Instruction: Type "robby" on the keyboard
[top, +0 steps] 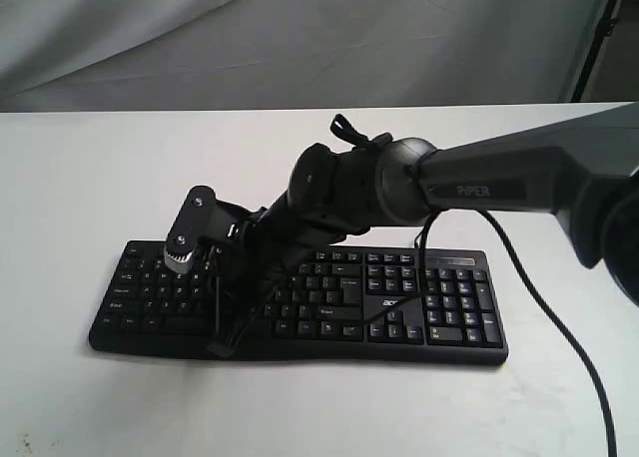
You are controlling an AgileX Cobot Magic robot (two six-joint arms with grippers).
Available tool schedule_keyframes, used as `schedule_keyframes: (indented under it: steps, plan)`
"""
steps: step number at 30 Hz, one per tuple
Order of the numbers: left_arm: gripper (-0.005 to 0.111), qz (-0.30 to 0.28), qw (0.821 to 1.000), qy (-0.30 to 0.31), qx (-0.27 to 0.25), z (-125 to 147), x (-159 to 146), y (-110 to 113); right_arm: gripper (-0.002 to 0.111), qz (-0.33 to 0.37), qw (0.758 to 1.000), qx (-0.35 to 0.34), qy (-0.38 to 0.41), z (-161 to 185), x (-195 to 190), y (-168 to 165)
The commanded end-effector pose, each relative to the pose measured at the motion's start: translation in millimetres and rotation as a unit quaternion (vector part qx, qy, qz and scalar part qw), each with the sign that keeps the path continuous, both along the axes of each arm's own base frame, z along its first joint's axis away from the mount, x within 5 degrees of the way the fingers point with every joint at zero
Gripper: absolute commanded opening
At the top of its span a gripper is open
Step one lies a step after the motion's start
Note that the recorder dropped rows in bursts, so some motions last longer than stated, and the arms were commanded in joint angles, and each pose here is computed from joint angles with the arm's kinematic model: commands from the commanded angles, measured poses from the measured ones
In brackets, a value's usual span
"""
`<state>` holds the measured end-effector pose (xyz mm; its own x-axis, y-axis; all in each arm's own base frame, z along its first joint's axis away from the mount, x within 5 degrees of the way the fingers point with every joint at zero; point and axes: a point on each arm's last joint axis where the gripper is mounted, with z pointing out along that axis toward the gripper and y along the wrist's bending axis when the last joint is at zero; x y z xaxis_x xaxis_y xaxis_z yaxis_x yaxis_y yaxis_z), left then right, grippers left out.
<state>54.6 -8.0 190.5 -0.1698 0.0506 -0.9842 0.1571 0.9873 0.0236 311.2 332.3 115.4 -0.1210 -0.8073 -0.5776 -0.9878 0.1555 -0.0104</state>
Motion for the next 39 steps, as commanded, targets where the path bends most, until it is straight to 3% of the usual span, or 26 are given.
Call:
schedule_keyframes:
  steps: [1, 19, 39]
  plan:
    - [0.0, -0.003, 1.0, -0.002, 0.001, -1, 0, 0, 0.0, -0.002, 1.0, -0.003, 0.0, -4, 1, 0]
    - [0.0, -0.003, 1.0, -0.002, 0.001, -1, 0, 0, 0.0, -0.004, 1.0, 0.01, -0.018, 13, 2, 0]
    - [0.0, -0.003, 1.0, -0.002, 0.001, -1, 0, 0, 0.0, 0.004, 1.0, -0.006, 0.003, -4, 0, 0]
